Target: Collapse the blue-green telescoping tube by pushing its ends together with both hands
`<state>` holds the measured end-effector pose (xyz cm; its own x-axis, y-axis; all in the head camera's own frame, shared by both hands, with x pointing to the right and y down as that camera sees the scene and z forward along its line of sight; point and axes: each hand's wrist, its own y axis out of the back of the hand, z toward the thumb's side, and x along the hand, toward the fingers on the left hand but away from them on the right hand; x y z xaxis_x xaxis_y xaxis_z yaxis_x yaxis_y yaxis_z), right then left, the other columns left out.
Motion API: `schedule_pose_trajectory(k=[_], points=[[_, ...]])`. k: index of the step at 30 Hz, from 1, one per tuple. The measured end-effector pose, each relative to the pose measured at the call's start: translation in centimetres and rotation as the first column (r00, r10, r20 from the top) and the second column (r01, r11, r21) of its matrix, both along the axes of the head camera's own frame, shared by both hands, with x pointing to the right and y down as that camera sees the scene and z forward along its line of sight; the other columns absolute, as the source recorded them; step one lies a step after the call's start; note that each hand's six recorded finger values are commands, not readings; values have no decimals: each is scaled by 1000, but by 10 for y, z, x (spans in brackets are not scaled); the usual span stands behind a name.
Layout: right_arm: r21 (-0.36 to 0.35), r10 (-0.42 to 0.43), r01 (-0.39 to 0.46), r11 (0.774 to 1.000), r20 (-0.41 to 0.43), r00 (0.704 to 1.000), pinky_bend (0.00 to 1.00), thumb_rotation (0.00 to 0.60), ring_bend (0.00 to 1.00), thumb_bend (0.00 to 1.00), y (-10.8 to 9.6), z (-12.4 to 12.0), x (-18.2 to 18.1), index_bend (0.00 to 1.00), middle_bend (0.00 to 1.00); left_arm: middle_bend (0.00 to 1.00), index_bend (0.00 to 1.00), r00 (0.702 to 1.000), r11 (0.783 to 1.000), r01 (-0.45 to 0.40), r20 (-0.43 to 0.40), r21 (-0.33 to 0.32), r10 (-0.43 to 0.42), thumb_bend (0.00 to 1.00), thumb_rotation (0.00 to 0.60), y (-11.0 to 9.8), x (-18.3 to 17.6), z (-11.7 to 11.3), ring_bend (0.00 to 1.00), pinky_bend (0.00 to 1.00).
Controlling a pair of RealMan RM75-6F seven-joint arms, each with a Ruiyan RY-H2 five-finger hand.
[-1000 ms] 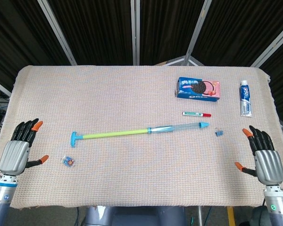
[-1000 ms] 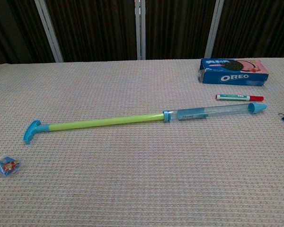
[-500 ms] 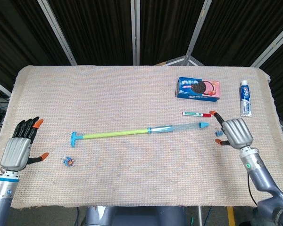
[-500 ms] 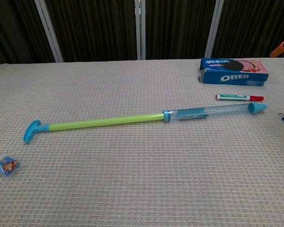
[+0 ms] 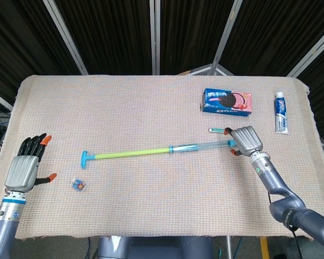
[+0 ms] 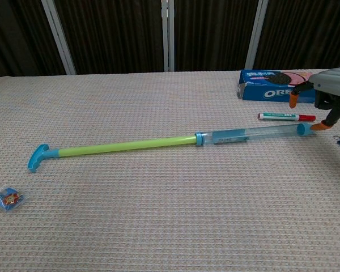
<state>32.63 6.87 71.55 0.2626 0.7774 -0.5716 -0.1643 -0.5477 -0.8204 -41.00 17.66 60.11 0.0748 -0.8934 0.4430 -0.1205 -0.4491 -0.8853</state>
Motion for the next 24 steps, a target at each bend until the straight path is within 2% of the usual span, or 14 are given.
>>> schedule_pose_trajectory(k=[16,24], points=[[-35,-41,40,999,-46,998,1000,600,996,155,2,33,-19,383,1000,0,0,1000,1000,-3,19,-15,3,0,600,1,3,7,0,0],[-46,-42,39,998,-66,997,1000,600,996,201,0,41,-20,423,1000,0,0,1000,1000,-1,28,-22,2,0,600,1,3,10,0,0]])
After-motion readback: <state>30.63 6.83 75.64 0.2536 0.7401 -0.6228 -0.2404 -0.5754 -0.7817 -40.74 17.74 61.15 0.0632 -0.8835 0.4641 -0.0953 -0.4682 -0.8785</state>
